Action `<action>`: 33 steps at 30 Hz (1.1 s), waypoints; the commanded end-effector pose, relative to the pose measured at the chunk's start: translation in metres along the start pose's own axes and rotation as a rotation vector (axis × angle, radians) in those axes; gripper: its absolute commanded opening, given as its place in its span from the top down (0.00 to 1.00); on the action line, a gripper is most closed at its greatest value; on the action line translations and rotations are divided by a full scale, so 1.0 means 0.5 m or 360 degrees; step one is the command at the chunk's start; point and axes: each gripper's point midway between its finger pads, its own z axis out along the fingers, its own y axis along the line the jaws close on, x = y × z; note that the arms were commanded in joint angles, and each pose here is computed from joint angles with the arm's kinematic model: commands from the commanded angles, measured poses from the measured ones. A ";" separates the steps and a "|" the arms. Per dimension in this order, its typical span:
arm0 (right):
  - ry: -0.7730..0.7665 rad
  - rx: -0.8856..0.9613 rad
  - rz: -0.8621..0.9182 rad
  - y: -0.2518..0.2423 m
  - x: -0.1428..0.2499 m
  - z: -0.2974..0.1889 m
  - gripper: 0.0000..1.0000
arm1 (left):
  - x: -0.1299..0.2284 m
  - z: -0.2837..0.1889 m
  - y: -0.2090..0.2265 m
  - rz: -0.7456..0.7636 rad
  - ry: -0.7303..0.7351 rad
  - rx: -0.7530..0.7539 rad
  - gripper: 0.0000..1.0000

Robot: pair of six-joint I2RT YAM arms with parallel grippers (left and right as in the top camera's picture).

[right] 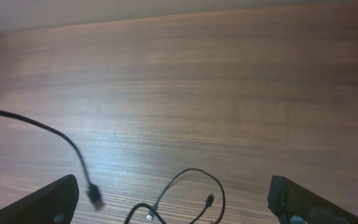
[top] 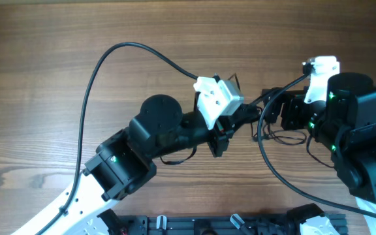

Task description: Untangle cables

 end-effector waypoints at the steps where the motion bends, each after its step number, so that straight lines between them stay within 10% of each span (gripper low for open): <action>1: -0.0078 0.0487 0.0165 -0.114 -0.016 0.001 0.01 | -0.055 -0.047 -0.008 0.0071 -0.0117 0.0004 0.96; 33: -0.0057 0.0554 0.0182 -0.129 -0.006 -0.004 0.00 | -0.127 -0.147 0.028 0.0084 -0.0320 -0.0162 0.96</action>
